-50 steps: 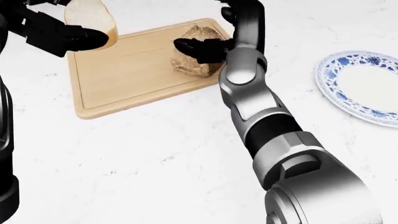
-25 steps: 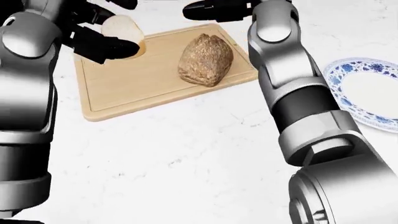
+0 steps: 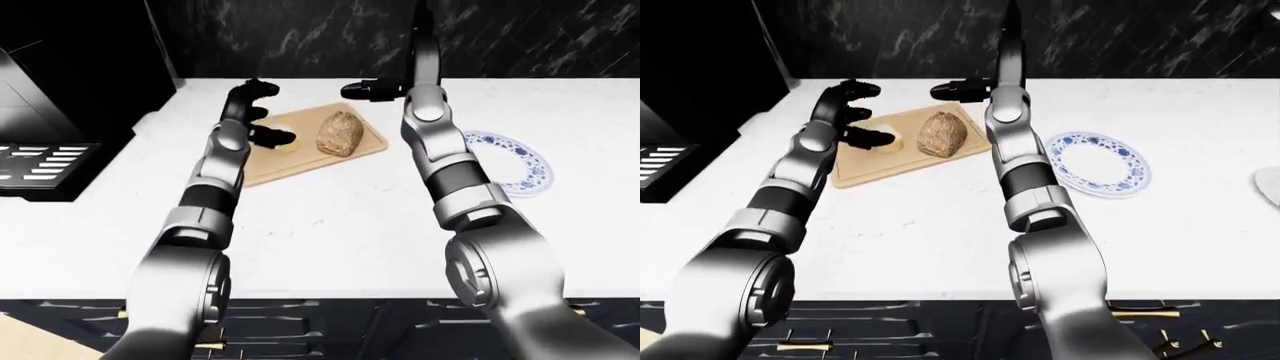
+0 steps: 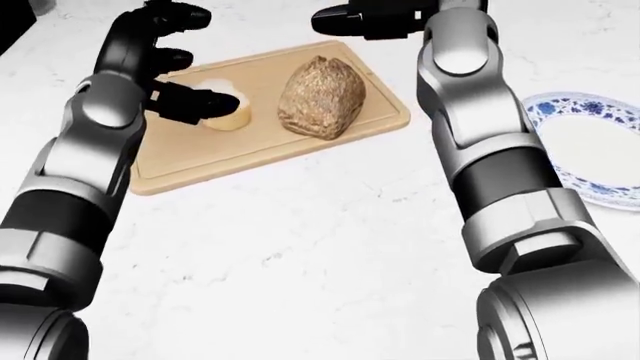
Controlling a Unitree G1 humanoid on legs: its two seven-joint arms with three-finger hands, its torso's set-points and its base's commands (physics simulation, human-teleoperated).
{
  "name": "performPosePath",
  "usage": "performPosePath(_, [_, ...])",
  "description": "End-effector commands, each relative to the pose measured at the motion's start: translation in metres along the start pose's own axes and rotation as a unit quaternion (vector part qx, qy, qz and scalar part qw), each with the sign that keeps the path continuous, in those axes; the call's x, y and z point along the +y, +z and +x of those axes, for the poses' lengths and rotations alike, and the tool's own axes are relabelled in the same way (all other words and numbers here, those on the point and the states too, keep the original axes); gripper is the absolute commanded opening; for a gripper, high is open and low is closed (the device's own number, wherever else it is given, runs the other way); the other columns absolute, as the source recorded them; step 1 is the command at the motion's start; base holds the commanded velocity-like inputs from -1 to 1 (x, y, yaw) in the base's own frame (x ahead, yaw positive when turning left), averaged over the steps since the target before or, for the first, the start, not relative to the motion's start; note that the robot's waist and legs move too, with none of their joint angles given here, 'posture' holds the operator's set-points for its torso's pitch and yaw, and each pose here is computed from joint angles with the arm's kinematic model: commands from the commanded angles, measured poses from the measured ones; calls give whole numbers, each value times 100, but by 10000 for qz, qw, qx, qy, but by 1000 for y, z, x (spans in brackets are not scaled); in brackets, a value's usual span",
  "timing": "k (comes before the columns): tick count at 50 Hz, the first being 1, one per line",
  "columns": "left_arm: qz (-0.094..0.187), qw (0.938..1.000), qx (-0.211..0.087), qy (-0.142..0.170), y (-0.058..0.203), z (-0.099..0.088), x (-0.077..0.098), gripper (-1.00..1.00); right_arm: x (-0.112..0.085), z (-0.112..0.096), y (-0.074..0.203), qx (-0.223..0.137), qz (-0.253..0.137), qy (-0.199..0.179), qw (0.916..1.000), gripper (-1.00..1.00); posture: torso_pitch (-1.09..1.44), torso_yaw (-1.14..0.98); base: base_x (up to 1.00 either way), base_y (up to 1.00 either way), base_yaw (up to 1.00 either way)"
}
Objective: Place all breads on the cutting board.
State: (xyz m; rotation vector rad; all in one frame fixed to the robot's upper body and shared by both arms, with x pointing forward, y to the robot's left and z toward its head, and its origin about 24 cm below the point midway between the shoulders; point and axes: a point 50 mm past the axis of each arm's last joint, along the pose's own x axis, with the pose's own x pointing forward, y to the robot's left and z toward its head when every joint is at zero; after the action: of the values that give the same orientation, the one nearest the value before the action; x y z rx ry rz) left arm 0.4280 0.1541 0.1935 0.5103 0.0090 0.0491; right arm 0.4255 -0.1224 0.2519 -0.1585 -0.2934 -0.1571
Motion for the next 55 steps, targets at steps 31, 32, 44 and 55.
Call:
performPosePath(31, [-293, 9858, -1526, 639, 75, -127, 108, 100, -83, -54, 82, -355, -895, 105, 9953, 100, 0, 0, 0, 0, 0])
performPosePath(32, [-300, 9854, -1529, 684, 71, -132, 111, 100, -87, -61, 87, -371, -893, 113, 9952, 100, 0, 0, 0, 0, 0])
performPosePath(44, [-772, 9782, -1542, 1156, 51, -180, 146, 100, -132, -114, 94, -499, -695, -118, 9963, 100, 0, 0, 0, 0, 0])
performPosePath(55, [-1042, 9731, -1468, 1436, 28, -215, 162, 100, -175, -158, 90, -492, -700, -608, 9945, 100, 0, 0, 0, 0, 0])
